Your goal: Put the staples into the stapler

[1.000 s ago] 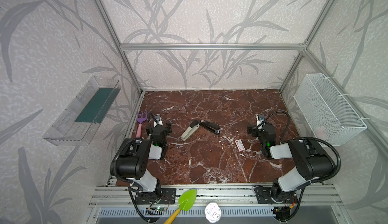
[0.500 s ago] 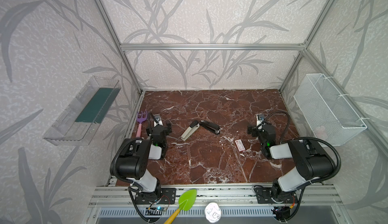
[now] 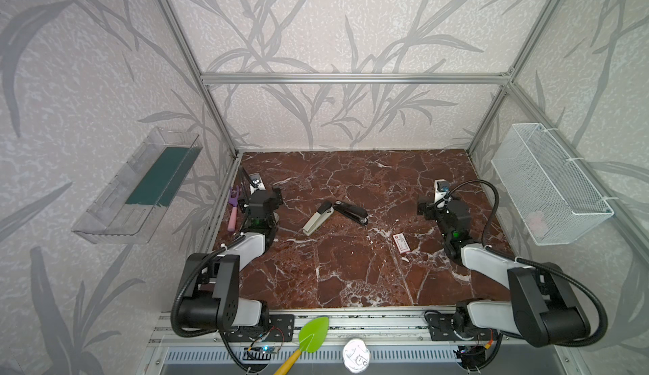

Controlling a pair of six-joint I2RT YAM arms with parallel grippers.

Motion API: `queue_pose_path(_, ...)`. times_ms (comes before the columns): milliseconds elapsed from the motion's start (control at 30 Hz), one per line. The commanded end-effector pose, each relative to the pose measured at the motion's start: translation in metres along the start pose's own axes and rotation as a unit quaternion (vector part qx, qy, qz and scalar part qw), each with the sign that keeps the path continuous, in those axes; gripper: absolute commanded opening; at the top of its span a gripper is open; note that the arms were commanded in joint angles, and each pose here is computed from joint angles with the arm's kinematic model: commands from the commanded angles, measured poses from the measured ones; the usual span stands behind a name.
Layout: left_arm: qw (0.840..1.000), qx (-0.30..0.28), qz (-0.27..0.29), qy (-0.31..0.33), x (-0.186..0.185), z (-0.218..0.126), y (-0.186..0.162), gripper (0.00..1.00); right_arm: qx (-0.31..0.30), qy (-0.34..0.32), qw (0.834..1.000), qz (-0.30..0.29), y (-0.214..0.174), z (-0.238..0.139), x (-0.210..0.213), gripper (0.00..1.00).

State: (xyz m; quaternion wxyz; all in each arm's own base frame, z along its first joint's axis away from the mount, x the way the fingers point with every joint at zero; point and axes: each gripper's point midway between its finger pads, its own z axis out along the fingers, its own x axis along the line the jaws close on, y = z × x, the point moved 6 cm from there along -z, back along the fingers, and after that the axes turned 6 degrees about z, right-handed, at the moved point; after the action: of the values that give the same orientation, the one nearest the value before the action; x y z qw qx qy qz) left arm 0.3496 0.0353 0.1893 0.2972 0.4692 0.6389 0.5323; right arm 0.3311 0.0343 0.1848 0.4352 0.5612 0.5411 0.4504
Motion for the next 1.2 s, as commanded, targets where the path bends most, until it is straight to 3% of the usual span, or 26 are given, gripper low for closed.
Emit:
queue_pose_path(0,0.994,0.045,-0.099,0.02,0.015,-0.011,0.0,0.99,0.023,-0.018,0.995,0.093,0.013,-0.01,-0.003,0.99)
queue_pose_path(100,0.972,0.063,-0.223,-0.034,0.02,-0.018,0.006,0.99,0.06,-0.037,0.967,0.244,0.015,-0.024,-0.014,0.99)
queue_pose_path(167,0.951,0.072,-0.279,-0.112,0.012,-0.02,0.013,0.99,0.062,0.023,0.947,0.314,0.016,-0.027,-0.011,0.99)
queue_pose_path(267,0.934,0.103,-0.284,-0.192,-0.005,-0.027,0.02,0.99,0.033,0.126,0.937,0.324,0.028,-0.032,0.007,0.82)
queue_pose_path(333,0.92,0.139,-0.284,-0.232,-0.016,-0.032,0.02,0.97,0.038,0.137,0.928,0.343,0.03,-0.035,0.011,0.79)
queue_pose_path(467,0.886,0.204,-0.293,-0.296,-0.037,-0.049,0.009,0.89,0.144,0.15,0.938,0.278,0.034,-0.035,0.031,0.69)
queue_pose_path(567,0.871,0.229,-0.281,-0.331,-0.053,-0.066,0.0,0.86,0.212,0.164,0.938,0.22,0.032,-0.033,0.054,0.61)
queue_pose_path(867,0.862,0.296,-0.207,-0.357,-0.088,-0.106,-0.039,0.83,0.321,0.225,0.918,0.061,0.007,-0.021,0.136,0.69)
queue_pose_path(1167,0.858,0.312,-0.186,-0.364,-0.096,-0.12,-0.056,0.81,0.392,0.261,0.882,-0.01,-0.024,0.008,0.195,0.68)
